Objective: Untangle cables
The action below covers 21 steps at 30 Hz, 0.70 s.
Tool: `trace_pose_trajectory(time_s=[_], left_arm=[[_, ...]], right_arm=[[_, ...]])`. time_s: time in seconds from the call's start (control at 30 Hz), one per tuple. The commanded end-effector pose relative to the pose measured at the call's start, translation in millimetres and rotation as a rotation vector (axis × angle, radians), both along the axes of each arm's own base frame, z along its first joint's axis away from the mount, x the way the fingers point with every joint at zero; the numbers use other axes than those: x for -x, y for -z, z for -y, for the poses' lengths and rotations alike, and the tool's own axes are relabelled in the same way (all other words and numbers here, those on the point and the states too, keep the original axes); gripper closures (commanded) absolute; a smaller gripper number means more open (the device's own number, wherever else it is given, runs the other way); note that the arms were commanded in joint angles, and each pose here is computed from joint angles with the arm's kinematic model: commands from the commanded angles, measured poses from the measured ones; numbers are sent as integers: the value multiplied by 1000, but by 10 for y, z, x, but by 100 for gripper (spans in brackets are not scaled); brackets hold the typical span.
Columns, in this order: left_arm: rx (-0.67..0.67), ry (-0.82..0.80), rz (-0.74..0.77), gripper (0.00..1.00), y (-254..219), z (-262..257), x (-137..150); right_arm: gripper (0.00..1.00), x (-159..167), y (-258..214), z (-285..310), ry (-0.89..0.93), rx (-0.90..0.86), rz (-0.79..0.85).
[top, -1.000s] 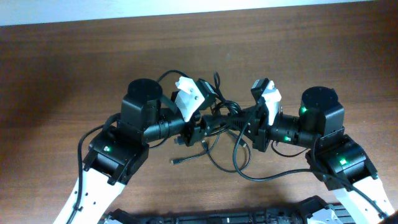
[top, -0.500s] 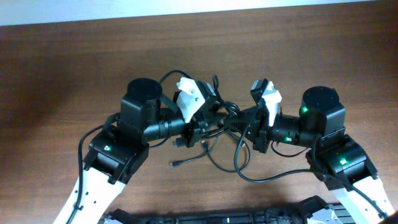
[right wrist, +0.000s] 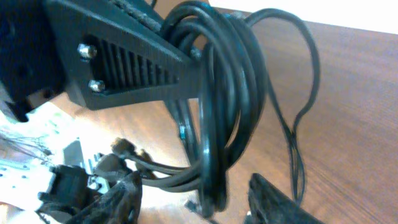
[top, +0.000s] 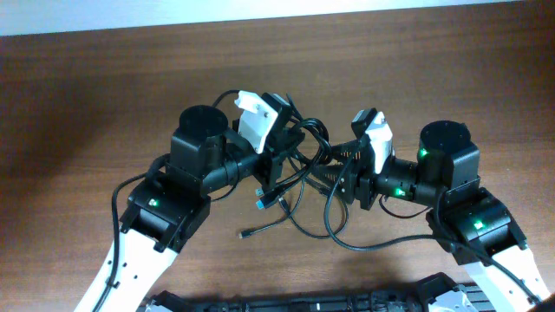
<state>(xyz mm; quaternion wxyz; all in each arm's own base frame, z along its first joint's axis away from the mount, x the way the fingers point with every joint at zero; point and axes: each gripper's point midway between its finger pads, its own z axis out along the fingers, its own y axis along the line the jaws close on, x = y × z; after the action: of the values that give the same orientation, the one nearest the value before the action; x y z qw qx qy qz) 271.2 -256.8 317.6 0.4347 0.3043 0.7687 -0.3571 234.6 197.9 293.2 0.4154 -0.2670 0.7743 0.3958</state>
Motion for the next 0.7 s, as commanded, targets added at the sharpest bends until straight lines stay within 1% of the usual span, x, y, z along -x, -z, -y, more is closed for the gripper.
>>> trace_pose_trajectory(time_s=[0.0, 0.03, 0.1, 0.13, 0.2, 0.23, 0.27, 0.37, 0.43, 0.47, 0.53, 0.67], left_arm=[[39, 36, 5, 100, -138, 20, 100], [44, 51, -1, 100, -139, 34, 127], [46, 48, -8, 100, -137, 32, 127], [57, 9, -37, 100, -129, 11, 89], [109, -256, -162, 100, -76, -194, -186], [153, -349, -211, 100, -81, -265, -269], [217, -403, -258, 100, -127, -286, -317], [352, -421, -266, 100, -369, -248, -386], [406, -433, -285, 100, -443, -244, -408], [448, -485, -309, 100, -464, -292, -459], [486, -539, -326, 100, -480, -349, -514], [563, -511, -254, 100, -737, -334, -553]], right_arm=[[80, -83, -17, 61, 54, 20, 28], [96, -91, -36, 58, 55, 17, 37], [96, -92, -39, 57, 54, 16, 38], [96, -90, -36, 57, 54, 17, 36], [96, -77, -11, 60, 53, 21, 24], [96, -73, -2, 61, 53, 23, 20], [96, -68, 9, 63, 53, 25, 14], [96, -48, 14, 49, 41, 22, 8], [96, -40, 29, 51, 41, 25, 0], [96, -34, 38, 52, 40, 26, -5], [96, -16, 43, 44, 31, 24, -11], [96, 3, 81, 51, 31, 30, -30]])
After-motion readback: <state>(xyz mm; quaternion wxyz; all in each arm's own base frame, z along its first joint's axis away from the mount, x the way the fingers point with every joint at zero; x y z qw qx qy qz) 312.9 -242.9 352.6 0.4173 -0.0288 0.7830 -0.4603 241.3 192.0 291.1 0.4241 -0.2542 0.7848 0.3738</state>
